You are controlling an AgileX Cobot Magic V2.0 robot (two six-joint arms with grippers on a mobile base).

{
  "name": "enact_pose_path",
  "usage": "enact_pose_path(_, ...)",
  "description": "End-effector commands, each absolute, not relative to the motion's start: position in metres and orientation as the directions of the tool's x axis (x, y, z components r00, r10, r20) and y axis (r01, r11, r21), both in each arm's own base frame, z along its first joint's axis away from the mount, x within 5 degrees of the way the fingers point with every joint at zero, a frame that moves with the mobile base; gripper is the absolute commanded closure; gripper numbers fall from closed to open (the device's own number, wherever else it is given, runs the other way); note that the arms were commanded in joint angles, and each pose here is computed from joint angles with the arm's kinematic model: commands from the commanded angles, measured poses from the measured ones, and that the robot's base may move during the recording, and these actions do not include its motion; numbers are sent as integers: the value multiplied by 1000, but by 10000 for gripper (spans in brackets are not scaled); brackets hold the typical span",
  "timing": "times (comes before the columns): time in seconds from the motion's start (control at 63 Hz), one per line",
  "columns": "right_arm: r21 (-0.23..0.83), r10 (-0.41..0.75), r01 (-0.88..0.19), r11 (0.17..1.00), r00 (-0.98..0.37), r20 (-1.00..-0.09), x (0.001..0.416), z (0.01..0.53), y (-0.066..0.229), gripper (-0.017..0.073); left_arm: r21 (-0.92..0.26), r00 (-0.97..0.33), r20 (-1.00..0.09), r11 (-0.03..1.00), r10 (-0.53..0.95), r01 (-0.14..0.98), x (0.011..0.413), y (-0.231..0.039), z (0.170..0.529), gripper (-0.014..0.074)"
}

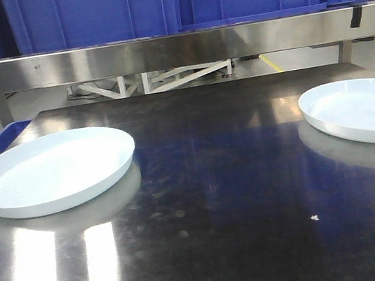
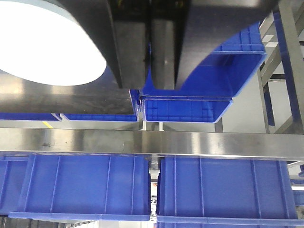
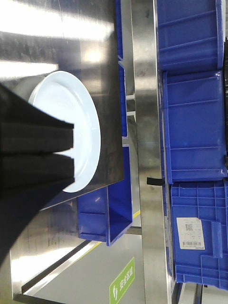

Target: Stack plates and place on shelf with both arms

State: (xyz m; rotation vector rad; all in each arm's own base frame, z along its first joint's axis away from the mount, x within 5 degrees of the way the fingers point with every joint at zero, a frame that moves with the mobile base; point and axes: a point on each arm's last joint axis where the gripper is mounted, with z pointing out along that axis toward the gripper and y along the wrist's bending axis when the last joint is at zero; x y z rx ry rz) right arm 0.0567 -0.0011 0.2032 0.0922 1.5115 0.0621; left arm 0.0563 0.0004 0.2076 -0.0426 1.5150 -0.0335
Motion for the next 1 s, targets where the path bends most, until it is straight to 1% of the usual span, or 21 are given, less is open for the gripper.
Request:
enact_pose_path(0.0,92,85,31,995,176,-981,53,217,-3,502,-61,137,-989,998,-60,0,55,0,209,510)
enact_pose_path(0.508,92,85,31,995,176,-981,53,217,-3,502,-61,151,-987,998,-60,1,55,0,210,510)
enact_pose_path(0.667,92,85,31,995,176,-981,53,217,-3,502,-60,215,-975,998,-60,5,54,0,216,510)
enact_pose_path(0.762,92,85,31,995,176,-981,53,217,-3,502,-57,361,-931,998,-58,14,49,0,231,510)
enact_pose_path(0.842,92,85,31,995,176,-981,53,217,-3,502,-55,434,-899,998,-58,18,44,0,251,510)
enact_pose_path(0.905,92,85,31,995,176,-981,53,217,-3,502,-55,430,-901,998,-58,18,41,0,270,510)
enact_pose_path(0.985,92,85,31,995,176,-981,53,217,-3,502,-32,355,-934,999,-32,6,40,0,297,510)
